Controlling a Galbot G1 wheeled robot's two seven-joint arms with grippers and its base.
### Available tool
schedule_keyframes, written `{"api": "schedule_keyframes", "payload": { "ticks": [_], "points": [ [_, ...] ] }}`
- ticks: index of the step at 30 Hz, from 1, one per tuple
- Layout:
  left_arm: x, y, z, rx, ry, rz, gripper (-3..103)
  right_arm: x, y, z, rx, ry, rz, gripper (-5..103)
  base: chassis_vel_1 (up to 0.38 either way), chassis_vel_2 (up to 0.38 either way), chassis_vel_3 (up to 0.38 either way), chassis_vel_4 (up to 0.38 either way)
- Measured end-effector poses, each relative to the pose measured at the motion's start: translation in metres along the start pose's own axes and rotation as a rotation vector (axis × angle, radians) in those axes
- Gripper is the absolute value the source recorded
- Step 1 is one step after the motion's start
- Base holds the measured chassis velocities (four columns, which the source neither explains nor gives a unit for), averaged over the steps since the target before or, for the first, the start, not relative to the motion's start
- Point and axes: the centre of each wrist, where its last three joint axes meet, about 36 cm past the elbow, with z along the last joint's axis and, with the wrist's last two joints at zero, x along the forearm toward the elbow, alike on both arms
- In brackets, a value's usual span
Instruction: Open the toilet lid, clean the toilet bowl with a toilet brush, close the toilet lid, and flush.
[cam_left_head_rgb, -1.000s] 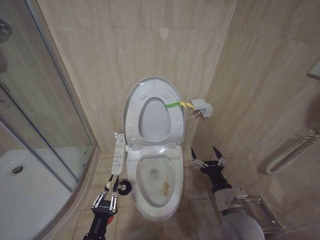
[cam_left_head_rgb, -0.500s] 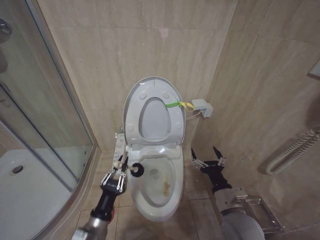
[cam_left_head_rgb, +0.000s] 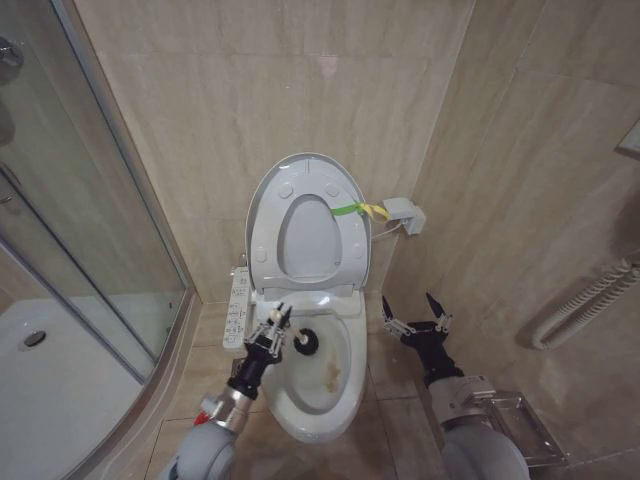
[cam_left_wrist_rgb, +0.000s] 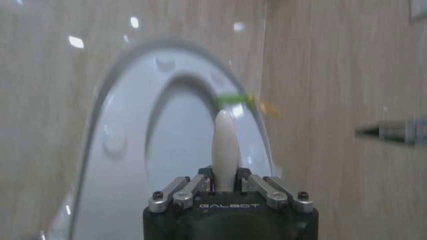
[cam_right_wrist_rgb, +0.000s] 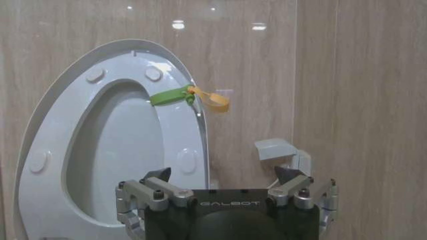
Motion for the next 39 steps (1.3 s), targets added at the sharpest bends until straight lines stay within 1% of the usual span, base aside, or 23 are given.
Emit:
{"api": "schedule_keyframes", "payload": {
  "ticks": [2, 3, 5, 6, 7, 9, 11, 12, 16, 17, 20, 25, 35, 39],
  "points": [
    [-0.003, 0.006, 0.016, -0.008, 0.045, 0.003, 20, 0.0, 0.0, 0.0, 0.0, 0.0, 0.0, 100, 0.0, 0.0, 0.0, 0.0],
    [-0.003, 0.006, 0.016, -0.008, 0.045, 0.003, 20, 0.0, 0.0, 0.0, 0.0, 0.0, 0.0, 100, 0.0, 0.0, 0.0, 0.0],
    [-0.01, 0.018, 0.035, -0.031, 0.084, -0.004, 20, 0.0, 0.0, 0.0, 0.0, 0.0, 0.0, 100, 0.0, 0.0, 0.0, 0.0],
    [-0.013, 0.023, 0.04, -0.041, 0.094, -0.008, 20, 0.0, 0.0, 0.0, 0.0, 0.0, 0.0, 100, 0.0, 0.0, 0.0, 0.0],
    [-0.013, 0.023, 0.04, -0.041, 0.094, -0.008, 20, 0.0, 0.0, 0.0, 0.0, 0.0, 0.0, 100, 0.0, 0.0, 0.0, 0.0],
    [-0.022, 0.036, 0.056, -0.065, 0.11, -0.017, 20, 0.0, 0.0, 0.0, 0.0, 0.0, 0.0, 100, 0.0, 0.0, 0.0, 0.0],
    [-0.029, 0.042, 0.069, -0.075, 0.123, -0.02, 20, 0.0, 0.0, 0.0, 0.0, 0.0, 0.0, 100, 0.0, 0.0, 0.0, 0.0],
    [-0.029, 0.042, 0.069, -0.075, 0.123, -0.02, 20, 0.0, 0.0, 0.0, 0.0, 0.0, 0.0, 100, 0.0, 0.0, 0.0, 0.0],
    [-0.039, 0.045, 0.091, -0.077, 0.151, -0.01, 20, 0.0, 0.0, 0.0, 0.0, 0.0, 0.0, 100, 0.0, 0.0, 0.0, 0.0],
    [-0.039, 0.045, 0.091, -0.077, 0.151, -0.01, 20, 0.0, 0.0, 0.0, 0.0, 0.0, 0.0, 100, 0.0, 0.0, 0.0, 0.0],
    [-0.048, 0.045, 0.103, -0.08, 0.157, 0.006, 20, 0.0, 0.0, 0.0, 0.0, 0.0, 0.0, 100, 0.0, 0.0, 0.0, 0.0],
    [-0.056, 0.046, 0.113, -0.09, 0.168, 0.029, 20, 0.0, 0.0, 0.0, 0.0, 0.0, 0.0, 100, 0.0, 0.0, 0.0, 0.0],
    [-0.067, 0.055, 0.136, -0.121, 0.214, 0.072, 20, 0.0, 0.0, 0.0, 0.0, 0.0, 0.0, 100, 0.0, 0.0, 0.0, 0.0],
    [-0.07, 0.057, 0.144, -0.132, 0.238, 0.107, 20, 0.0, 0.0, 0.0, 0.0, 0.0, 0.0, 100, 0.0, 0.0, 0.0, 0.0]
  ]
}}
